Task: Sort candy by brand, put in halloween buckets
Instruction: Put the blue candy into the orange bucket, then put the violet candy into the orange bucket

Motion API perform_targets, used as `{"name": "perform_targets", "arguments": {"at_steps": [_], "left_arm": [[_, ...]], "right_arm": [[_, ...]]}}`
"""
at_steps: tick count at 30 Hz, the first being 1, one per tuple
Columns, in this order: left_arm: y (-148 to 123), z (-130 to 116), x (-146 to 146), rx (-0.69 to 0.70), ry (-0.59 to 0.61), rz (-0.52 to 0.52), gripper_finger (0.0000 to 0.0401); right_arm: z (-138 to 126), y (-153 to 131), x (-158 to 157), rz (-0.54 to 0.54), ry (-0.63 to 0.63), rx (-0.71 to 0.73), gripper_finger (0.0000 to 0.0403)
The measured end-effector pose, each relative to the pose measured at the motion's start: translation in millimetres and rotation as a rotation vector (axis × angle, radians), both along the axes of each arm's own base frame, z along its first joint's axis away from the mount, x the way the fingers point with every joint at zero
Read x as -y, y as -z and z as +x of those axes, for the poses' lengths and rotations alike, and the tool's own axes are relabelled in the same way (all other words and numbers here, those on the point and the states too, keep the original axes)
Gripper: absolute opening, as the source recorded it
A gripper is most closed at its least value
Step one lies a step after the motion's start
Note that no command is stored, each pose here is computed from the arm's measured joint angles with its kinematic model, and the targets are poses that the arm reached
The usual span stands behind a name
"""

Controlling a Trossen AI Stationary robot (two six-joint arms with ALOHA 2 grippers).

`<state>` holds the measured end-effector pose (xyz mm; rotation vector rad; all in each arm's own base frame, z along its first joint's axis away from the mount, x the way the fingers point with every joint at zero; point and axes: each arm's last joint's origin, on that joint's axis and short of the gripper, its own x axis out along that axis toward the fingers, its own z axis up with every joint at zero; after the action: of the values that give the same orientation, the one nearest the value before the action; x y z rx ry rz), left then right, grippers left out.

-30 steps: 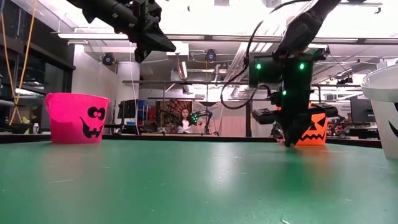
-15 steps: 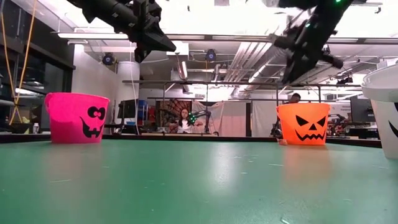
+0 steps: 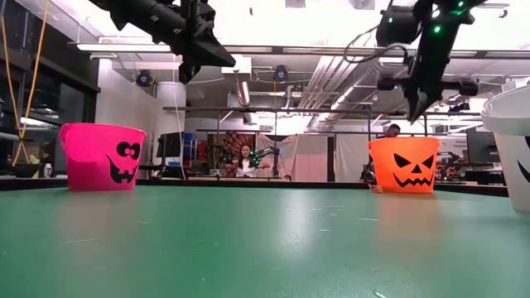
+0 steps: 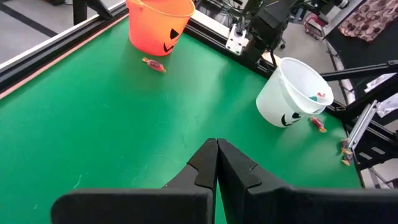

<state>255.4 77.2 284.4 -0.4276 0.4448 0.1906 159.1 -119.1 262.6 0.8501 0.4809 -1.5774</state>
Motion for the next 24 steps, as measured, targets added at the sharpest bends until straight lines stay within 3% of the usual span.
{"name": "perform_targets", "arguments": {"at_steps": [4,13,17,21,24], "left_arm": [[0,0,0,0.0,0.0,0.0,0.0],[0,0,0,0.001,-0.004,-0.009,0.0],[0,0,0,0.0,-0.004,-0.01,0.0],[0,0,0,-0.001,-0.004,-0.01,0.0],[0,0,0,-0.001,-0.004,-0.01,0.0]], "right_arm": [[0,5,14,0.043,-0.077,-0.044,0.0036],[-5,2,23,0.06,-0.157,-0.053,0.0191],[-2,-4,22,0.09,-0.234,-0.016,0.0234],[13,-21,9,0.079,-0.501,0.102,0.0244],[28,-36,-13,0.094,-0.783,0.308,0.0244]]}}
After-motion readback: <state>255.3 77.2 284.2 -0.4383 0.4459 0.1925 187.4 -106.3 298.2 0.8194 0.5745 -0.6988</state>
